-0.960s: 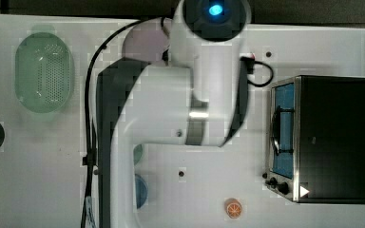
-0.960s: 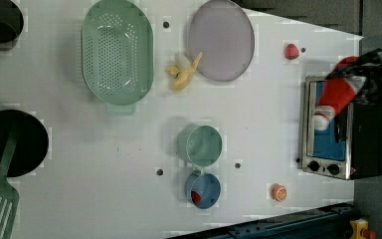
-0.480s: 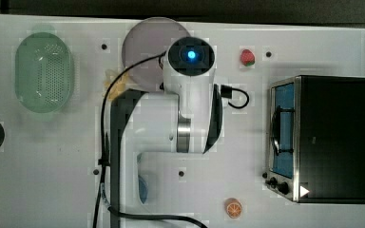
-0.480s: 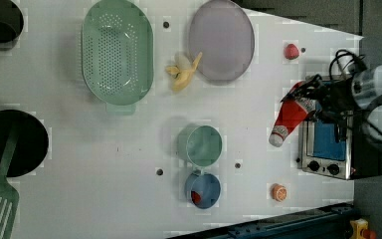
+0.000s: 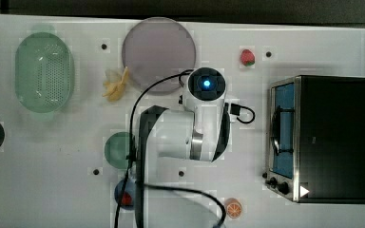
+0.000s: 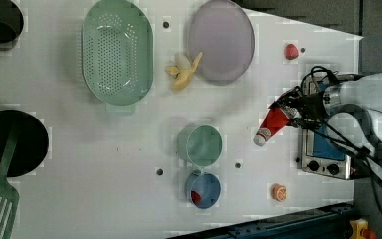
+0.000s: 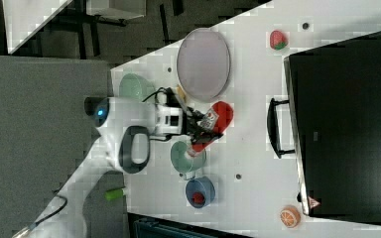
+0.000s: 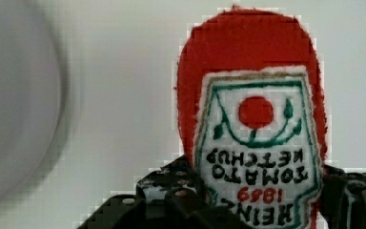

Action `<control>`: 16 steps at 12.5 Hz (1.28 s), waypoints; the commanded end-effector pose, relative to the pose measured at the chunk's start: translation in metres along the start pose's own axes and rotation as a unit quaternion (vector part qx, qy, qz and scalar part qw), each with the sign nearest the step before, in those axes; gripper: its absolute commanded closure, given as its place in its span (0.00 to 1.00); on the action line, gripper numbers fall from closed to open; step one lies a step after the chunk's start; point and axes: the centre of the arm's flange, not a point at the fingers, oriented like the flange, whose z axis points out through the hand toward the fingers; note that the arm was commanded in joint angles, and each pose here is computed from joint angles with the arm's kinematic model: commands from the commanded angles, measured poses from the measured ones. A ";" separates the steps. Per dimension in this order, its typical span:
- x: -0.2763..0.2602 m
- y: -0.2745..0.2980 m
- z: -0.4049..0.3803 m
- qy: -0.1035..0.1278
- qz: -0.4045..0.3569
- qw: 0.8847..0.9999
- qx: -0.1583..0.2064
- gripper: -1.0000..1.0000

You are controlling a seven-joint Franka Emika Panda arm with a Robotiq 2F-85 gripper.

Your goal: Pick Ketchup from oven and place it on table.

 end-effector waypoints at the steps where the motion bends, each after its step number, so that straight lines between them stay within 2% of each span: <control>1: -0.012 -0.008 0.033 0.000 -0.010 1.000 -0.011 0.36; 2: -0.011 -0.007 0.045 -0.002 -0.010 1.000 -0.019 0.33; 3: -0.011 -0.006 0.056 -0.002 -0.009 1.000 -0.023 0.23; 5: -0.009 -0.011 0.058 0.014 -0.011 1.000 -0.007 0.01; 8: -0.009 -0.017 -0.004 0.034 -0.004 0.999 0.041 0.00; 13: -0.025 0.007 -0.186 0.017 -0.013 0.996 0.089 0.00; 16: -0.038 0.028 -0.282 0.028 -0.025 0.993 0.115 0.00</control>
